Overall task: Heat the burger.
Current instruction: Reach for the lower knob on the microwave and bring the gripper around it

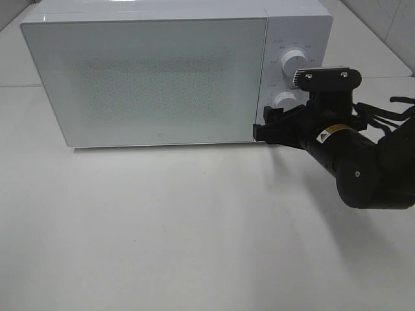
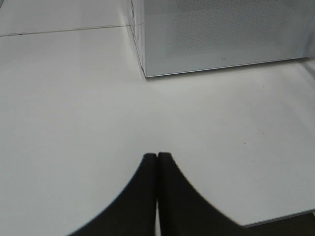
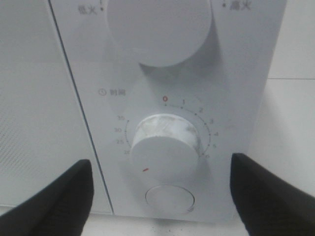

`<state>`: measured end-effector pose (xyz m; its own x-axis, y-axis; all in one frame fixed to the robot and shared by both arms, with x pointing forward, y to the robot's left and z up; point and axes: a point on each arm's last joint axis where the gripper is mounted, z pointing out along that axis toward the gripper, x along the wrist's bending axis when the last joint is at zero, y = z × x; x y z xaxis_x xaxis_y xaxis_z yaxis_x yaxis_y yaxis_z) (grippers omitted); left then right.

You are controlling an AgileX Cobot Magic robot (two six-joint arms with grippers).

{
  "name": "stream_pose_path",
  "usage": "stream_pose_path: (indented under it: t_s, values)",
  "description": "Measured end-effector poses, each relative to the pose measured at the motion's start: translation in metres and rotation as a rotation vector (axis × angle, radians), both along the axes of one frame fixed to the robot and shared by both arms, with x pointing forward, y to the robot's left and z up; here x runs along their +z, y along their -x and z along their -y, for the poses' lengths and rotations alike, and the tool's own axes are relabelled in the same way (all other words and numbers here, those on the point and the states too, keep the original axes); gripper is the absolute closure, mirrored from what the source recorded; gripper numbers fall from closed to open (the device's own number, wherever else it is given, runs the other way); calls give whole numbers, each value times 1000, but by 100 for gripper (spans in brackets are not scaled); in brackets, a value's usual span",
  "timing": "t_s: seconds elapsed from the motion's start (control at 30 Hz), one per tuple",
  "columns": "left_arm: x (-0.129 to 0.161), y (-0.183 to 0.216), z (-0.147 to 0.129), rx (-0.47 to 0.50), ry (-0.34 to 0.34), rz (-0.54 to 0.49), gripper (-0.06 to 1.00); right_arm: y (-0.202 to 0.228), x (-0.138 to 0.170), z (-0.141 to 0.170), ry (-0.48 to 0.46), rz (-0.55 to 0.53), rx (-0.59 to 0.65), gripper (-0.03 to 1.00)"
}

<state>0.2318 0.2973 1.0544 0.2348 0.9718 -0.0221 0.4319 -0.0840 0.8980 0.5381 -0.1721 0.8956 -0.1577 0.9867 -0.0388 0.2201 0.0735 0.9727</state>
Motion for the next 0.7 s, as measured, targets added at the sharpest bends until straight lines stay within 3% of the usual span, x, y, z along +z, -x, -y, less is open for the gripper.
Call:
stream_pose_path:
  t_s: [0.23,0.7]
  values:
    - [0,0,0,0,0,0,94,-1,-11,0,16,2,-5,24]
    - [0,0,0,0,0,1,94,-2,-5,1,9,75,-13,24]
